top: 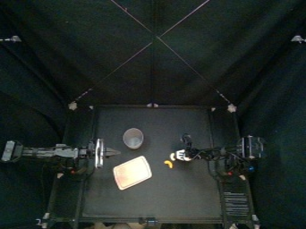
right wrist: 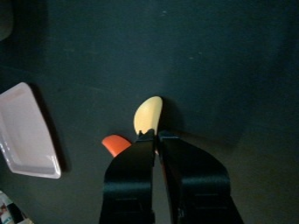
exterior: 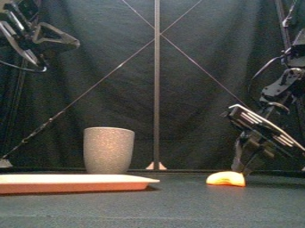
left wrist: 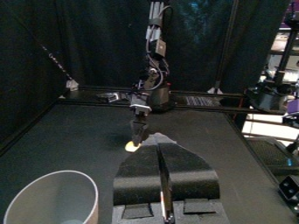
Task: Pick the chip then place it in the grey bowl
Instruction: Place chip in the grey bowl
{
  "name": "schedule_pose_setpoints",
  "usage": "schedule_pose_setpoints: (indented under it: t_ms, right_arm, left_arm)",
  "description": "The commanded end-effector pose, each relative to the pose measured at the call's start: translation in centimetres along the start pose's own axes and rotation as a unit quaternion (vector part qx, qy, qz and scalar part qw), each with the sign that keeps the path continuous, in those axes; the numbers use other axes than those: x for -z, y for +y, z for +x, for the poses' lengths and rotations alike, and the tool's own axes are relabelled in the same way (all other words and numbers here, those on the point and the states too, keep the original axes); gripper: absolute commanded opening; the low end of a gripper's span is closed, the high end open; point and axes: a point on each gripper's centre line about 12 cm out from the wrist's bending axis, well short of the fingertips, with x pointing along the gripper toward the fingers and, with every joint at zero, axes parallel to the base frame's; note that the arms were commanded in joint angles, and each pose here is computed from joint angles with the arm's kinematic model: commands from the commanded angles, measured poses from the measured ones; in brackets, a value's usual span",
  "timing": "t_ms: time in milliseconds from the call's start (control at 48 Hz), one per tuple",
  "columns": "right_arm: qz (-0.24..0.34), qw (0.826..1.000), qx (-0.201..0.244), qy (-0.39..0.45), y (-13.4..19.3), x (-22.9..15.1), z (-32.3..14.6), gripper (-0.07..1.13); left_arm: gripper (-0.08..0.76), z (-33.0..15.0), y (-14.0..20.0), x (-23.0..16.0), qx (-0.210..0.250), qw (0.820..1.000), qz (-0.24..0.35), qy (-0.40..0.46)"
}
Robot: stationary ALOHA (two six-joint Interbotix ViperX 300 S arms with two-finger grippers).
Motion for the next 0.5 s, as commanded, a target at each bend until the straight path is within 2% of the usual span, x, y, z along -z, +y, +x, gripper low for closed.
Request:
schedule_pose_setpoints:
  t_ms: [21, 208, 333, 500]
  right_arm:
    - [-0.027, 0.998, -0.056, -0.016, 3.5, -1.0, -0.9, 0.41]
    - [-0.098, 0.982, -0.142, -0.071, 9.4, -4.5, -2.7, 0.41]
    - [-0.163, 0.955, -0.213, -0.127, 14.7, -6.9, -4.2, 0.41]
    - [-0.223, 0.917, -0.276, -0.181, 19.9, -8.7, -3.3, 0.41]
  left_arm:
    - [0.001, 0.1, 0.0, -0.6, -0.001, 1.000, -0.001, -0.008]
    - [0.001, 0.1, 0.1, -0.5, -0.002, 1.000, 0.003, -0.008]
    - [0.001, 0.1, 0.2, -0.6, -0.007, 1.000, 0.003, -0.009]
    - [-0.001, 0.1, 0.4, -0.4, -0.011, 1.000, 0.004, -0.006]
